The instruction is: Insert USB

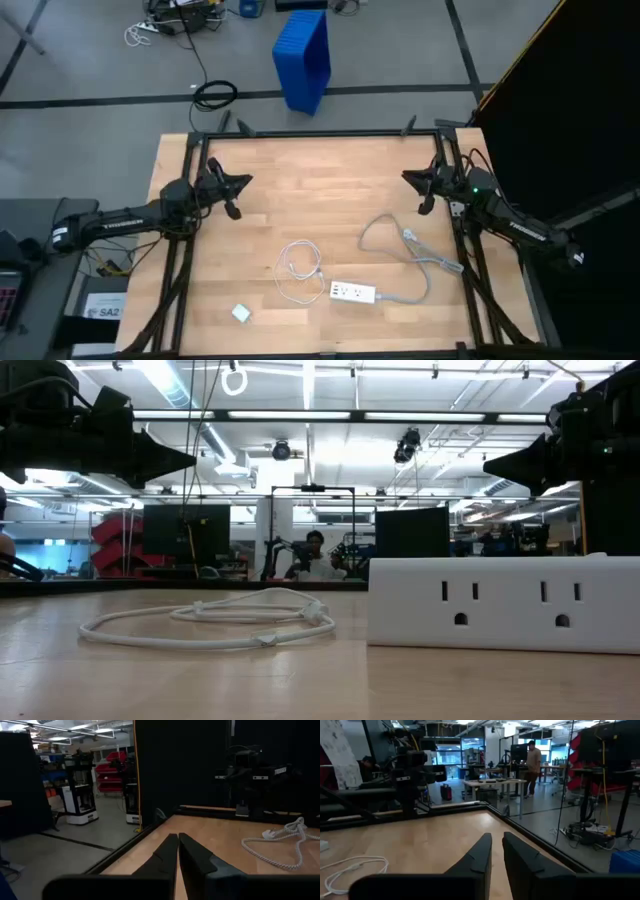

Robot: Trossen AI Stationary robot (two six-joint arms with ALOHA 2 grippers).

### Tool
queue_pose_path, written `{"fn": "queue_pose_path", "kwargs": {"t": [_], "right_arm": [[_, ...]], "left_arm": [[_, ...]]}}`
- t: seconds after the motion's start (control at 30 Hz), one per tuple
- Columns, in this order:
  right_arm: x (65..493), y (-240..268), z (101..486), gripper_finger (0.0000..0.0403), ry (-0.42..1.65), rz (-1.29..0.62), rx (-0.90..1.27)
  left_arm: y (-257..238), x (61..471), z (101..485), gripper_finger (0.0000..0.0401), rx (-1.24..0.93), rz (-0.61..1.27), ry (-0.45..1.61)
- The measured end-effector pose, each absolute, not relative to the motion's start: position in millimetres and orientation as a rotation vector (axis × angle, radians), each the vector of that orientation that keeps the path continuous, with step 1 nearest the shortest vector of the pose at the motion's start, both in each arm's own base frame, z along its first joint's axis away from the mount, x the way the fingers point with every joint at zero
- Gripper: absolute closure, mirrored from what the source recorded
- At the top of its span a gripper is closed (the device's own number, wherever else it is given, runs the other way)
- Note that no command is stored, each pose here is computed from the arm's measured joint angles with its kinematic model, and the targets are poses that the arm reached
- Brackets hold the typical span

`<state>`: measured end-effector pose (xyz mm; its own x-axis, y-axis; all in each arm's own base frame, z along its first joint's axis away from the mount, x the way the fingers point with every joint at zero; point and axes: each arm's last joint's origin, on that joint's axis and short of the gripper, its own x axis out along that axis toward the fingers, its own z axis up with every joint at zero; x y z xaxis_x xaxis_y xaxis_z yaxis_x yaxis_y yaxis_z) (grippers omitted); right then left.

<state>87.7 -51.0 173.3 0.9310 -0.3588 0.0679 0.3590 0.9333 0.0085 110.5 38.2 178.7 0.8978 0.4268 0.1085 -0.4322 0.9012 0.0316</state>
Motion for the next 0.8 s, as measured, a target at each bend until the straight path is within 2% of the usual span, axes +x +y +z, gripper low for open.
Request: {"fn": "queue_pose_path", "kwargs": {"t": [0.53, 0.8], "right_arm": [[87.7, -51.0, 173.4, 0.0362, -0.069, -0.368, -0.004], [87.6, -51.0, 173.3, 0.0369, -0.068, -0.368, -0.004]], "left_arm": [[38.2, 110.4, 178.8, 0.0401, 0.055, 0.445, -0.100], [38.2, 110.5, 178.7, 0.0401, 0.055, 0.445, -0.100]]}}
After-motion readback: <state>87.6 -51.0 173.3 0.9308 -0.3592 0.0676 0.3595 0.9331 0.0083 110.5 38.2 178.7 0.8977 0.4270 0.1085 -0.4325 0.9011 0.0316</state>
